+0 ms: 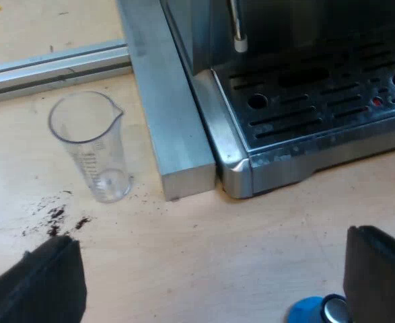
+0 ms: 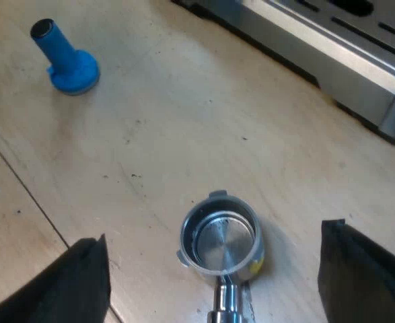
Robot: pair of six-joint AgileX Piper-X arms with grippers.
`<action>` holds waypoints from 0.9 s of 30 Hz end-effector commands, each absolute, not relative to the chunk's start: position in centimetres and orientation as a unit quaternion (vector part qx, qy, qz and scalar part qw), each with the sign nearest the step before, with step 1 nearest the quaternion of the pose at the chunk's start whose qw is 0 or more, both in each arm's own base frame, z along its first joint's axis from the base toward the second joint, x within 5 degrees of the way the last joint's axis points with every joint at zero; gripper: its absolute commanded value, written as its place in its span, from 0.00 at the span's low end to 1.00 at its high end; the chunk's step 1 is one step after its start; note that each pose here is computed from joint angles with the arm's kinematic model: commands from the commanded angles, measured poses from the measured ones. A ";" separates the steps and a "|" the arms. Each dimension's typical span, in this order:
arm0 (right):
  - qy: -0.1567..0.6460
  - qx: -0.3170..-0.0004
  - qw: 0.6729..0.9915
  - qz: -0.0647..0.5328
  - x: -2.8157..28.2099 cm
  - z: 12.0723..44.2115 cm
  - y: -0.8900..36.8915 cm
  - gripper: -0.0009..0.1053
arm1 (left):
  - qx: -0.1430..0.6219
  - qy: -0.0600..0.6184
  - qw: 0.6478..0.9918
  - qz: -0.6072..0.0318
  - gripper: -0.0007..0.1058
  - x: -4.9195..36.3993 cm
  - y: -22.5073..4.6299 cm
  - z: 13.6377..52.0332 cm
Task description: Grind coffee beans and then tamp
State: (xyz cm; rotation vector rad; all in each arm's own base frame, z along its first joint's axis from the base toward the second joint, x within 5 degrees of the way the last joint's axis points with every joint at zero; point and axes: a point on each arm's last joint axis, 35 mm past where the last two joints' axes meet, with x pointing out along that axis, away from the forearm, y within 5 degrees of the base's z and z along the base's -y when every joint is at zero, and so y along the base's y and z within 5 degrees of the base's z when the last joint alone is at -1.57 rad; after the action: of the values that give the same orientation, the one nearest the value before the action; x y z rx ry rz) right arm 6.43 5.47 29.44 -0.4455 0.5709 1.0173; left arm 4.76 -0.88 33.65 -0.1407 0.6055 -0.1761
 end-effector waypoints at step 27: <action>0.145 -0.255 0.720 0.629 6.9 24.8 10.4 0.63 | 0.028 0.533 0.812 -0.235 0.75 12.9 -7.4 28.7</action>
State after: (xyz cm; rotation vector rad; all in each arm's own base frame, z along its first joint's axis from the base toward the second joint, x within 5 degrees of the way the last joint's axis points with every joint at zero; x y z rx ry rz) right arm 6.90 10.31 24.54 -0.5595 0.3494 1.3832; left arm 12.73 -7.29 28.58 0.0667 1.1392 -0.5043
